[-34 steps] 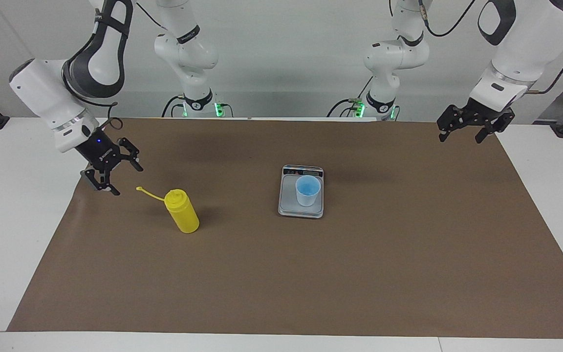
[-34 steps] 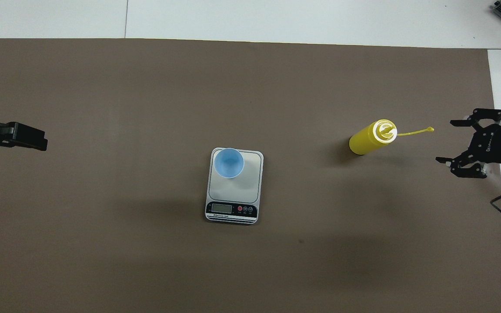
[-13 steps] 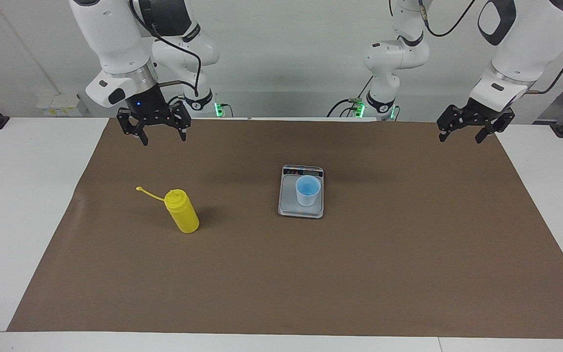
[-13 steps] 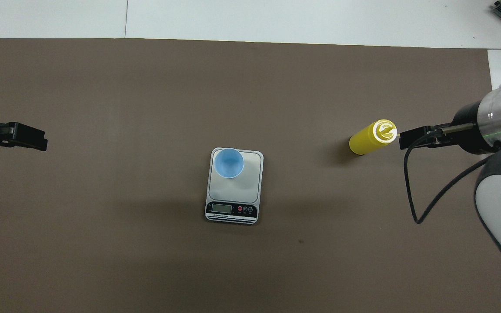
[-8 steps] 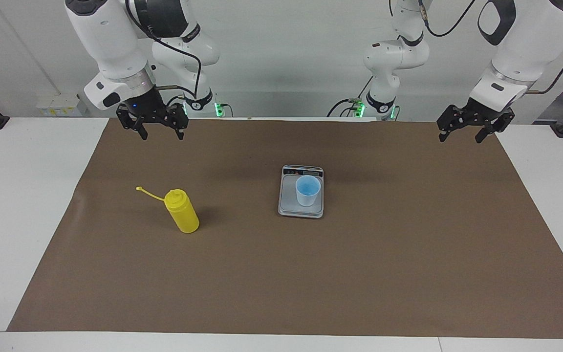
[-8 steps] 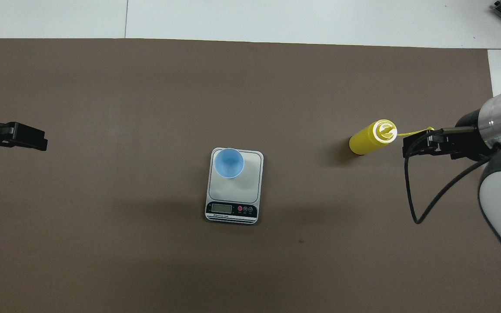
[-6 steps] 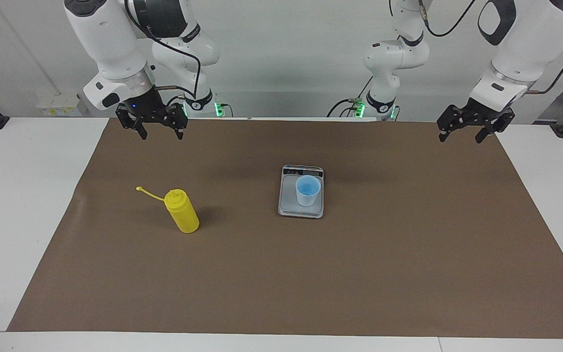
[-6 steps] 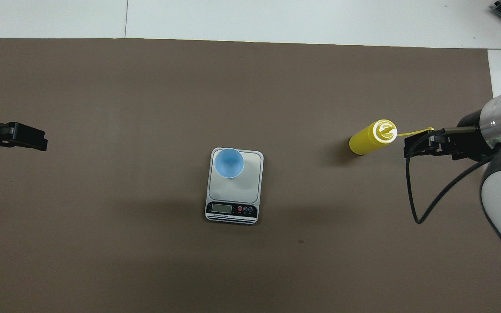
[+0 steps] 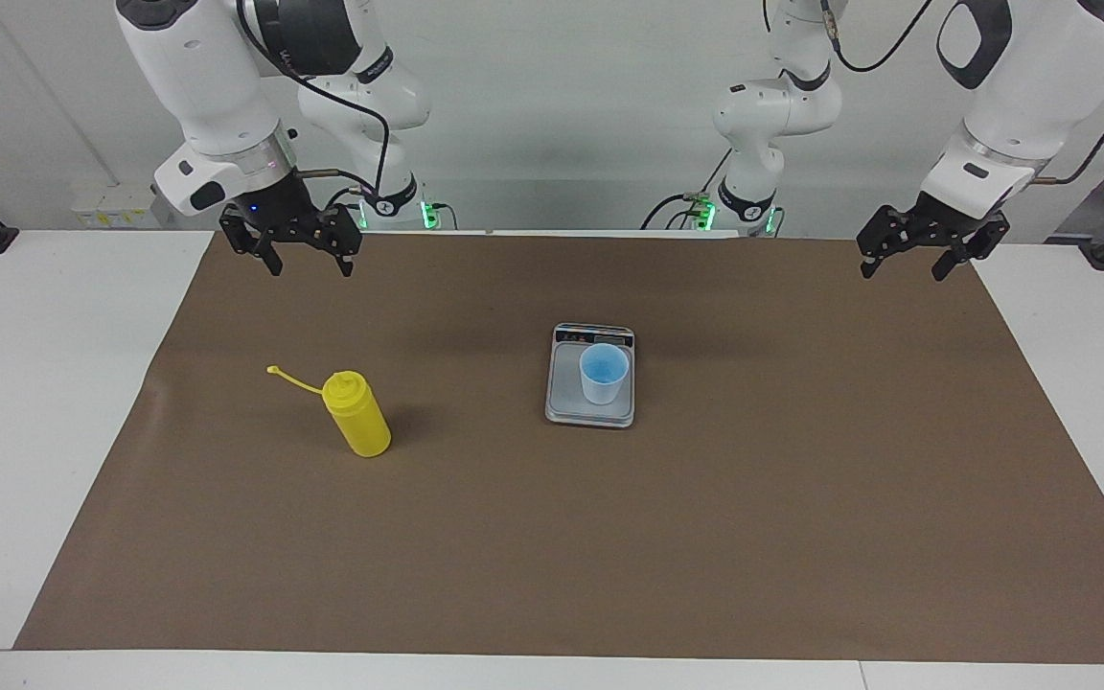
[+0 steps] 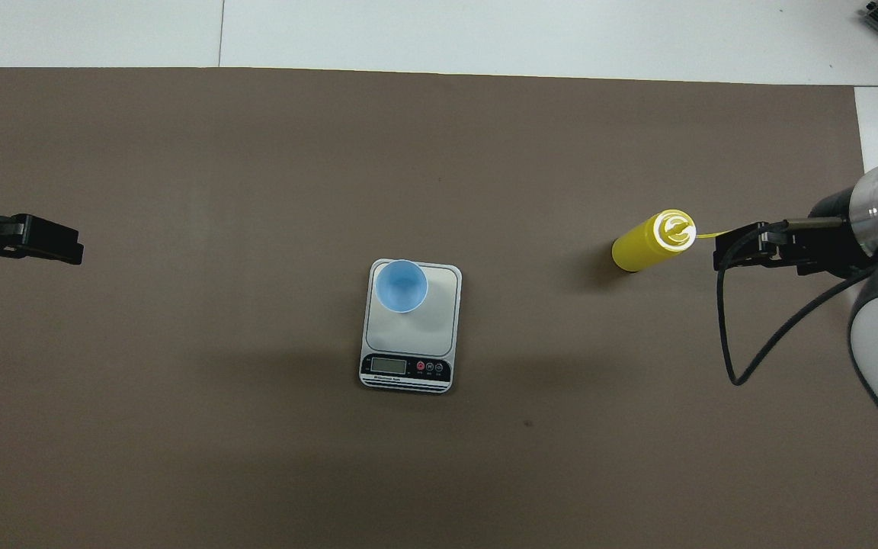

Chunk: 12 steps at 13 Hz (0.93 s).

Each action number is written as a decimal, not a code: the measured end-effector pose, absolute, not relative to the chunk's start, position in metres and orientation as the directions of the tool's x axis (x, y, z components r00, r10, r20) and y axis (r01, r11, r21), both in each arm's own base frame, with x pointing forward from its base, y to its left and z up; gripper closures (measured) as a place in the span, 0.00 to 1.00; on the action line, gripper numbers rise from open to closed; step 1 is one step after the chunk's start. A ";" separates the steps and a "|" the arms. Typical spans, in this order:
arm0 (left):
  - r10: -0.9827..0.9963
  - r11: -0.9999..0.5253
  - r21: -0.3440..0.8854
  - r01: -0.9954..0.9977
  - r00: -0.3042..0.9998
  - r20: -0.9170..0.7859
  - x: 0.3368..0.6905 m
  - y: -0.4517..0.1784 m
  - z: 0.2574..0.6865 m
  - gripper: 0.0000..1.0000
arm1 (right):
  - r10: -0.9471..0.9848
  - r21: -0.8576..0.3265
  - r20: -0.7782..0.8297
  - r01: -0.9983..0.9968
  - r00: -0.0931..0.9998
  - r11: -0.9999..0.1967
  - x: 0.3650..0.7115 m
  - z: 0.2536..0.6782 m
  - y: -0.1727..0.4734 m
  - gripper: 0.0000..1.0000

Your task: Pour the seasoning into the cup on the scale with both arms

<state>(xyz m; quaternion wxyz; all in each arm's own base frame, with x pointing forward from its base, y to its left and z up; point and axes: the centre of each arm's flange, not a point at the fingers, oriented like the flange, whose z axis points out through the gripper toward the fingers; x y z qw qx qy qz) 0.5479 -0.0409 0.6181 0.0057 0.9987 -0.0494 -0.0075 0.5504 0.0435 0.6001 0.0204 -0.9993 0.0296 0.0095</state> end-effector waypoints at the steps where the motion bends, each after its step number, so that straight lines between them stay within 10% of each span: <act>1: -0.099 -0.995 0.012 -0.099 0.995 -0.014 0.548 -0.041 0.618 0.00 | -0.059 -0.040 -0.021 -0.060 0.998 -0.997 0.551 0.599 0.043 0.00; 12: -0.099 -0.995 0.012 -0.099 0.995 -0.014 0.548 -0.041 0.618 0.00 | -0.056 0.024 -0.027 -0.055 0.998 -0.998 0.550 0.592 0.039 0.00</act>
